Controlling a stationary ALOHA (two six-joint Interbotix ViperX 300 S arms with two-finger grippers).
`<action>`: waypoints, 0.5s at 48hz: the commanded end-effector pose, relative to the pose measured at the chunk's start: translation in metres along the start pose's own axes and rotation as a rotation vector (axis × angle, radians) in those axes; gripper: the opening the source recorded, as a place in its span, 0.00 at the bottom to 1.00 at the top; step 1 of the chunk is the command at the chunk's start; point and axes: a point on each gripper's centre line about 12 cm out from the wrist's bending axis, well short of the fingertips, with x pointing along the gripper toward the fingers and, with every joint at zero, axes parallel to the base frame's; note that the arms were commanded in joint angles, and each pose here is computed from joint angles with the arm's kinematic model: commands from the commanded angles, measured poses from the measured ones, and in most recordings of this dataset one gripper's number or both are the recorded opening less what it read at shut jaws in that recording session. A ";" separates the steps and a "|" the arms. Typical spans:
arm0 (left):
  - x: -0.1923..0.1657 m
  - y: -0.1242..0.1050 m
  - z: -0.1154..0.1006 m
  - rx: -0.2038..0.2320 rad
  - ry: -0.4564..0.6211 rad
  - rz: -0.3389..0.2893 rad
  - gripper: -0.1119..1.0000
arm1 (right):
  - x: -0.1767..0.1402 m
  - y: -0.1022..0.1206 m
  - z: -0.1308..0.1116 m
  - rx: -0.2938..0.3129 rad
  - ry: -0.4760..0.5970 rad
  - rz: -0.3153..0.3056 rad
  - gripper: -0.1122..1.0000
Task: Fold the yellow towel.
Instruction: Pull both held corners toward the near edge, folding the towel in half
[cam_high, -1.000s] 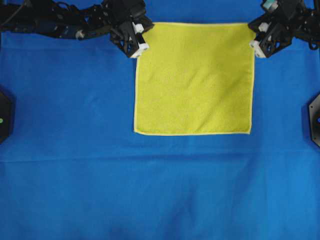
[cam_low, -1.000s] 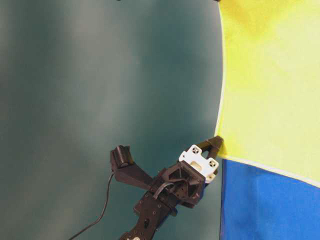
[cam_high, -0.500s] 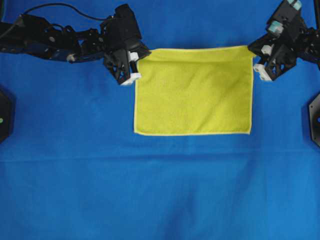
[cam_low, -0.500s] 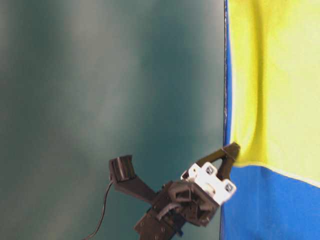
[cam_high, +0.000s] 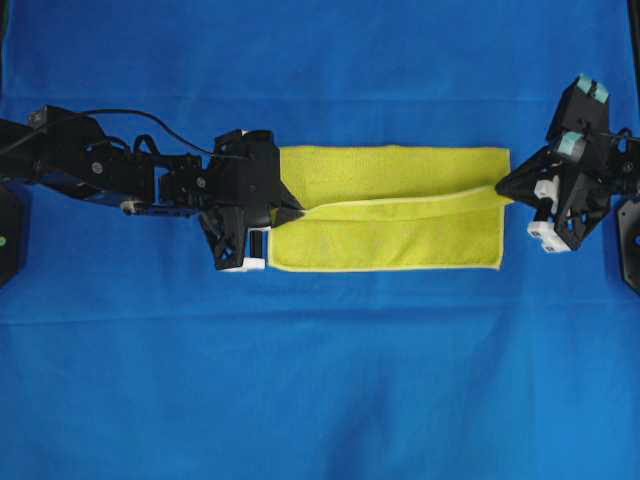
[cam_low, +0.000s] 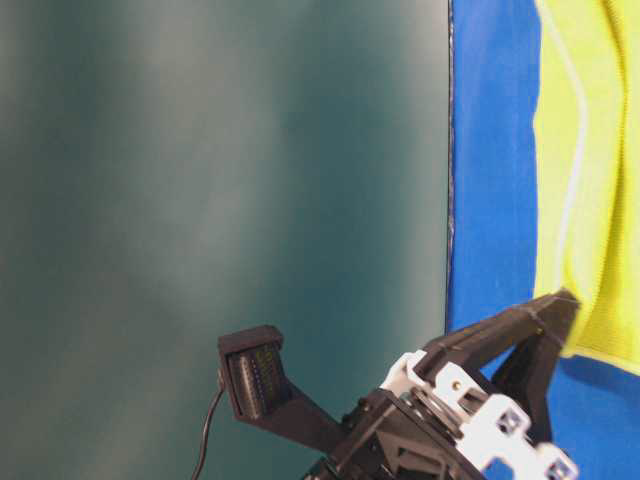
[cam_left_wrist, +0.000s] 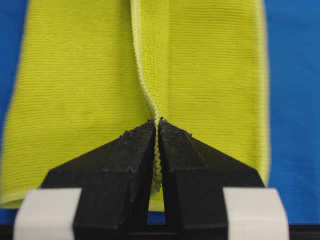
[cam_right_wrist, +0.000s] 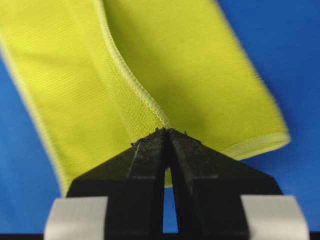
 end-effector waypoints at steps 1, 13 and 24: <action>-0.005 -0.011 0.008 0.014 -0.022 -0.020 0.11 | 0.002 0.009 0.002 -0.004 0.005 0.025 0.12; -0.005 -0.024 0.003 0.035 0.018 -0.050 0.11 | 0.008 0.019 -0.005 -0.017 0.049 0.049 0.12; -0.005 -0.027 0.002 0.041 0.025 -0.055 0.11 | 0.008 0.026 -0.006 -0.038 0.055 0.067 0.12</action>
